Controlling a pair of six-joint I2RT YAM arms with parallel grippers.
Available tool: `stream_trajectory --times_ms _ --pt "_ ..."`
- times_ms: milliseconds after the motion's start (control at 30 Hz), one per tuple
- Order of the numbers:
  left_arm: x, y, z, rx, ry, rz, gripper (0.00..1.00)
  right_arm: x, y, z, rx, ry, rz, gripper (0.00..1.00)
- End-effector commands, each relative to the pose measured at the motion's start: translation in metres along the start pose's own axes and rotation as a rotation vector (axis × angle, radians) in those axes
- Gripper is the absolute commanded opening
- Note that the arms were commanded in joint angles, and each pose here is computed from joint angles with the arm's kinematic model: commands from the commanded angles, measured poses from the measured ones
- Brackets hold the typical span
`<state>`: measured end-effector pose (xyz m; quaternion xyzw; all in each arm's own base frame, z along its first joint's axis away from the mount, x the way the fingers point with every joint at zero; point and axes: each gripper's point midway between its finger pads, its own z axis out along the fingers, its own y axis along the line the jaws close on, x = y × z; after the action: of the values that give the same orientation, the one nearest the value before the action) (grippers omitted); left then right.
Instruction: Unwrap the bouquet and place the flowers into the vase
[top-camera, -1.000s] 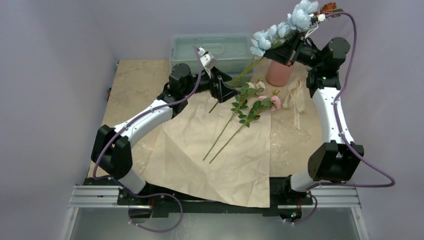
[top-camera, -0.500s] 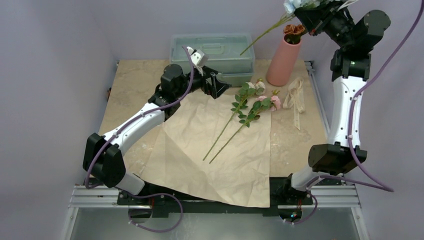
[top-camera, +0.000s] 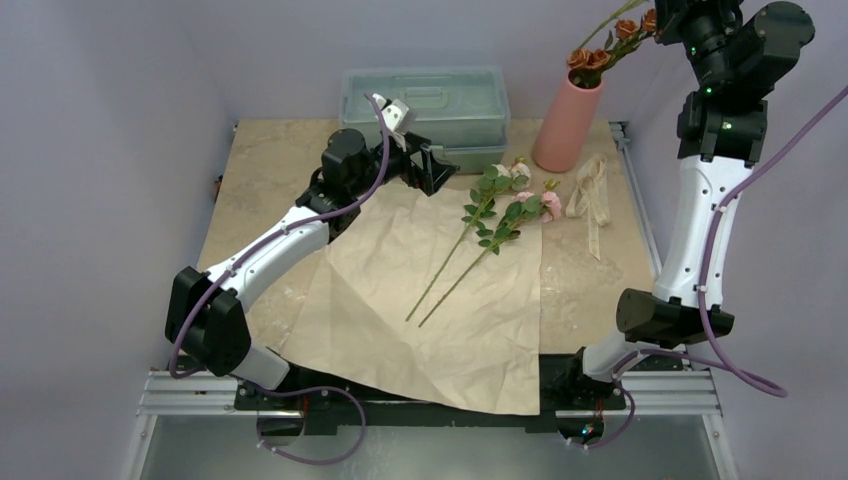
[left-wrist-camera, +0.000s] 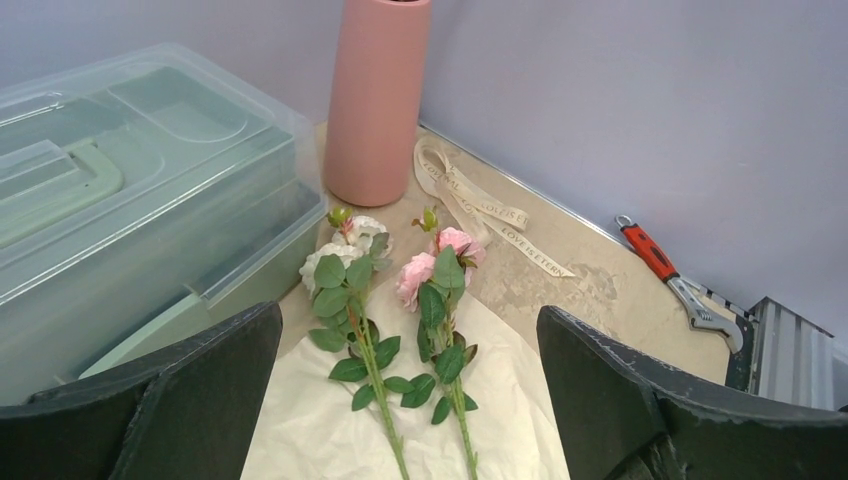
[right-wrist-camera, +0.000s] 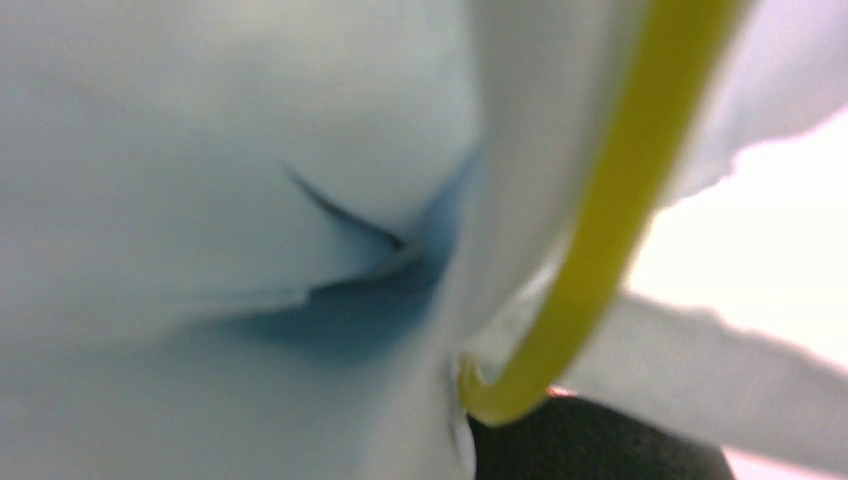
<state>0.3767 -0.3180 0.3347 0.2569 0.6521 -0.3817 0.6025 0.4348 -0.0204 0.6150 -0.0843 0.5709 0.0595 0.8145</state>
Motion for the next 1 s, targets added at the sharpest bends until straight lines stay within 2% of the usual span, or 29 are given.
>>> stream_trajectory --times_ms 0,267,967 --pt "-0.012 0.001 -0.002 -0.002 -0.039 0.039 1.00 -0.001 -0.023 -0.008 0.124 0.032 -0.095 0.00" --pt "-0.009 0.002 -0.001 0.000 -0.025 0.045 1.00 0.027 -0.027 -0.010 0.136 0.102 -0.078 0.00" --pt "0.003 0.005 0.000 -0.001 0.011 0.054 1.00 0.060 -0.047 0.031 0.146 0.091 -0.038 0.00"
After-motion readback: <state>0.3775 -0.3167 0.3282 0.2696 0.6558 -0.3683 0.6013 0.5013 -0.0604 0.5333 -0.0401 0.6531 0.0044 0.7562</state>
